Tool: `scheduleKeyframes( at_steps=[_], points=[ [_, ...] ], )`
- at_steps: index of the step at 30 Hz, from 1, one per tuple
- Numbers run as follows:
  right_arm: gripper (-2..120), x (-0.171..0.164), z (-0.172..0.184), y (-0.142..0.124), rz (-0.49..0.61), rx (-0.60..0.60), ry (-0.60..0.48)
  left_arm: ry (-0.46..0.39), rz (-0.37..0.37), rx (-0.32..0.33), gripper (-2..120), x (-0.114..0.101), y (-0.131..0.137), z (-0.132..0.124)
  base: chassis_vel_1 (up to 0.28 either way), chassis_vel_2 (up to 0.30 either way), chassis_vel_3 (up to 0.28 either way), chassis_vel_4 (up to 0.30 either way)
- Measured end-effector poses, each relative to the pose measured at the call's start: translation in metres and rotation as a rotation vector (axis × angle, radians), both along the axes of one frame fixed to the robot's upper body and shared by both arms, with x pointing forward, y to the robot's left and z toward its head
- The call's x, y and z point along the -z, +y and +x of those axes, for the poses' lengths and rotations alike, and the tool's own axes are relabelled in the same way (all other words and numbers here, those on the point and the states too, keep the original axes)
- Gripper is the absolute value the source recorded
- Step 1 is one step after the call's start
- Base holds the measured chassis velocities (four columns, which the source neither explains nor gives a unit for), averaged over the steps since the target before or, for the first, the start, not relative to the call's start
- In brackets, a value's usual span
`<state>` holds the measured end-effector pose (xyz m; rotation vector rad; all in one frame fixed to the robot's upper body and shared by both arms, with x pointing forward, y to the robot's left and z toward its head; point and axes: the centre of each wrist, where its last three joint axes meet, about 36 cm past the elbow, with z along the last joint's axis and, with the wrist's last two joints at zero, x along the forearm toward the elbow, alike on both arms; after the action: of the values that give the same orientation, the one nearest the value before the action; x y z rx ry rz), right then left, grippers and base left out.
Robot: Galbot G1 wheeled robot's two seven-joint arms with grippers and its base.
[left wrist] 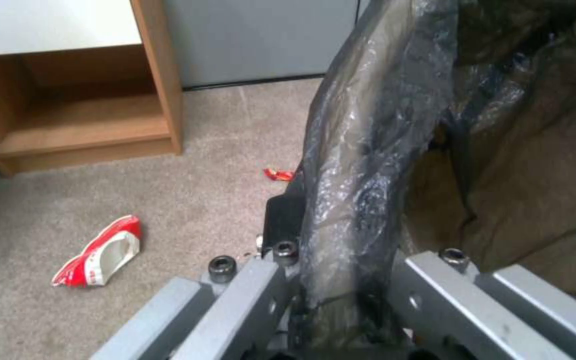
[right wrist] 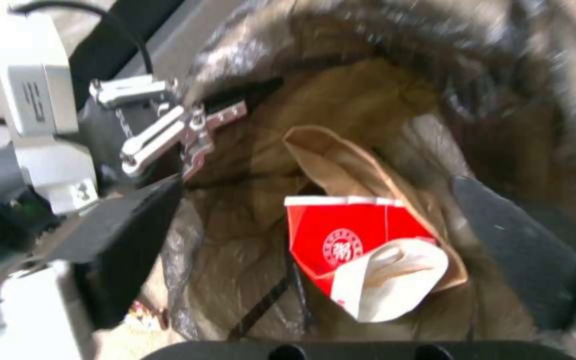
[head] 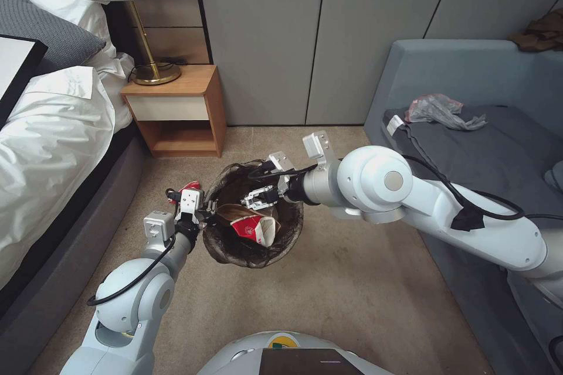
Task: Pick up the trash bin, then pick up the garbage from the floor and place it into the trash bin.
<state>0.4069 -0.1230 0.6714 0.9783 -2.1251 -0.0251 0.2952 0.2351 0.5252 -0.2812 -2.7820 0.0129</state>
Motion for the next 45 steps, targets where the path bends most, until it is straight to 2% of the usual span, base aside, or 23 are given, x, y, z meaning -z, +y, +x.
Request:
scheduleKeyframes(
  at_steps=[3,5,6,9,10,12,13,15,17,18,20,21,22,24,25,28,29,32,34,36,40,42,45],
  points=[
    [100,-0.01,-0.001,-0.006,0.025,0.012,-0.027,-0.003,-0.001,-0.002,2,-0.001,0.0,-0.001,0.0,0.0,0.0,0.0],
    [100,-0.033,-0.005,-0.026,0.083,0.062,-0.124,-0.007,-0.003,-0.011,2,-0.003,0.002,-0.002,0.0,0.0,0.0,0.0],
    [100,-0.033,-0.005,-0.026,0.083,0.062,-0.124,-0.007,-0.003,-0.011,2,-0.003,0.002,-0.002,0.0,0.0,0.0,0.0],
    [100,-0.046,0.0,-0.075,0.091,0.262,-0.368,-0.009,0.004,-0.016,2,-0.004,0.005,-0.002,0.0,0.0,0.0,0.0],
    [100,-0.046,0.0,-0.075,0.091,0.262,-0.368,-0.009,0.004,-0.016,2,-0.004,0.005,-0.002,0.0,0.0,0.0,0.0],
    [100,-0.04,0.002,-0.114,0.085,0.47,-0.604,-0.011,0.003,-0.022,2,-0.006,0.008,-0.004,0.0,0.0,0.0,0.0],
    [100,-0.04,0.002,-0.114,0.085,0.47,-0.604,-0.011,0.003,-0.022,2,-0.006,0.008,-0.004,0.0,0.0,0.0,0.0],
    [100,-0.032,0.005,-0.142,0.08,0.598,-0.764,-0.007,0.001,-0.035,2,-0.006,0.01,-0.008,0.0,0.0,0.0,0.0],
    [100,-0.018,-0.002,-0.186,0.059,0.78,-0.957,-0.009,0.0,-0.045,2,-0.007,0.011,-0.009,0.0,0.0,0.0,0.0],
    [100,-0.018,-0.002,-0.186,0.059,0.78,-0.957,-0.009,0.0,-0.045,2,-0.007,0.011,-0.009,0.0,0.0,0.0,0.0],
    [100,0.006,-0.014,-0.21,0.025,0.866,-1.011,-0.011,0.0,-0.045,2,-0.007,0.011,-0.009,0.0,0.0,0.0,0.0],
    [100,0.033,-0.027,-0.23,-0.027,0.919,-1.064,-0.008,0.004,-0.042,2,-0.006,0.01,-0.008,0.0,0.0,0.0,0.0],
    [100,0.033,-0.027,-0.23,-0.027,0.919,-1.064,-0.008,0.004,-0.042,2,-0.006,0.01,-0.008,0.0,0.0,0.0,0.0],
    [100,0.09,-0.056,-0.255,-0.139,0.96,-1.15,-0.002,0.009,-0.04,2,-0.004,0.01,-0.007,0.0,0.0,0.0,0.0],
    [100,0.09,-0.056,-0.255,-0.139,0.96,-1.15,-0.002,0.009,-0.04,2,-0.004,0.01,-0.007,0.0,0.0,0.0,0.0],
    [100,0.16,-0.092,-0.257,-0.218,1.027,-1.239,0.002,0.007,-0.039,2,-0.002,0.01,-0.006,0.0,0.0,0.0,0.0],
    [100,0.16,-0.092,-0.257,-0.218,1.027,-1.239,0.002,0.007,-0.039,2,-0.002,0.01,-0.006,0.0,0.0,0.0,0.0],
    [100,0.213,-0.118,-0.23,-0.262,1.112,-1.245,0.004,0.01,-0.033,2,-0.001,0.009,-0.005,0.0,0.0,0.0,0.0],
    [100,0.22,-0.123,-0.225,-0.27,1.115,-1.234,0.004,0.011,-0.033,2,-0.001,0.009,-0.005,0.0,0.0,0.0,0.0],
    [100,0.244,-0.137,-0.21,-0.283,1.115,-1.199,0.005,0.013,-0.032,2,-0.001,0.009,-0.005,0.0,0.0,0.0,0.0],
    [100,0.259,-0.144,-0.203,-0.296,1.113,-1.182,0.007,0.012,-0.032,2,-0.001,0.009,-0.005,0.0,0.0,0.0,0.0],
    [100,0.283,-0.156,-0.193,-0.308,1.09,-1.145,0.011,0.01,-0.032,2,0.0,0.008,-0.006,0.0,0.0,0.0,0.0],
    [100,0.285,-0.155,-0.188,-0.286,1.058,-1.146,0.011,0.011,-0.031,2,0.0,0.008,-0.008,0.0,0.0,0.0,0.0]
  ],
)
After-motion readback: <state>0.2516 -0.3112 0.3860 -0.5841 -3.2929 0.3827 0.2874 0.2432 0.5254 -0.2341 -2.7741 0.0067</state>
